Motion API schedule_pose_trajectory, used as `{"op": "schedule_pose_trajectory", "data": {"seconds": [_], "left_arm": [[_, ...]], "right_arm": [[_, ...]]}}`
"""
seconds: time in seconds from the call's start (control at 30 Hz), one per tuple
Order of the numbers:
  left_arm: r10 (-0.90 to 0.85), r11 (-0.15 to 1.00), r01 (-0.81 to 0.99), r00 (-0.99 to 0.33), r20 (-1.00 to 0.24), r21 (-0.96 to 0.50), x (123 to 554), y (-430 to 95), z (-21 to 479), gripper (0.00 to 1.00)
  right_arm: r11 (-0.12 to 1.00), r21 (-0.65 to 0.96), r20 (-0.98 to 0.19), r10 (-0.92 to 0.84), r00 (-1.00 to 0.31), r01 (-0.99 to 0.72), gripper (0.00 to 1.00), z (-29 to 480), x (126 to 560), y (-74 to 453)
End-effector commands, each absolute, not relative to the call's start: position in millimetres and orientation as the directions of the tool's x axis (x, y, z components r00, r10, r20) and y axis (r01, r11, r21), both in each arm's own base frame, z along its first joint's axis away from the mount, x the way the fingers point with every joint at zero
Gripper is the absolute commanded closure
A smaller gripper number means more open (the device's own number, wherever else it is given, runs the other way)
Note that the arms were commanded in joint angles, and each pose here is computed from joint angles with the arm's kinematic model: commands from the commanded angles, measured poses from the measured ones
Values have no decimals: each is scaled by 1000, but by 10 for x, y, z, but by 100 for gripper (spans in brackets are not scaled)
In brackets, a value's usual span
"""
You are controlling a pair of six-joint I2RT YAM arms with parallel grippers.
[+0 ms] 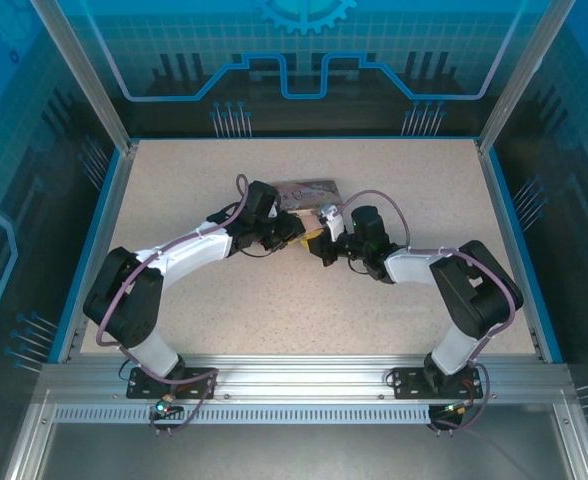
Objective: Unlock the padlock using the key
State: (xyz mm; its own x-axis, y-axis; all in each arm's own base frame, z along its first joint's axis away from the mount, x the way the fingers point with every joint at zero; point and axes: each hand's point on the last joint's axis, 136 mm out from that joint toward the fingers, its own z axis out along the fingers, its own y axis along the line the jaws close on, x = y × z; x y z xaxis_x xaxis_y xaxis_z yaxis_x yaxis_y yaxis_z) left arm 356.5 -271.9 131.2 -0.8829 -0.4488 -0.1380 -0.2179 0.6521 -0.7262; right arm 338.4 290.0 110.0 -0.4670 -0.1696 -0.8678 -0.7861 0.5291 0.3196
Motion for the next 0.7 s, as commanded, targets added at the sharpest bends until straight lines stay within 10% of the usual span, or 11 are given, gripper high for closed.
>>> {"op": "schedule_pose_trajectory", "data": {"seconds": [0.0, 0.67], "left_arm": [[-393, 640, -155, -908, -147, -753, 3520, -2866, 1359, 100], [-463, 609, -203, -876, -136, -766, 3621, -2836, 1437, 100]], "right_arm": [[474, 350, -872, -150, -467, -808, 99, 1215, 3375, 2986], [654, -105, -881, -411, -235, -749, 58, 1015, 3180, 2676]]}}
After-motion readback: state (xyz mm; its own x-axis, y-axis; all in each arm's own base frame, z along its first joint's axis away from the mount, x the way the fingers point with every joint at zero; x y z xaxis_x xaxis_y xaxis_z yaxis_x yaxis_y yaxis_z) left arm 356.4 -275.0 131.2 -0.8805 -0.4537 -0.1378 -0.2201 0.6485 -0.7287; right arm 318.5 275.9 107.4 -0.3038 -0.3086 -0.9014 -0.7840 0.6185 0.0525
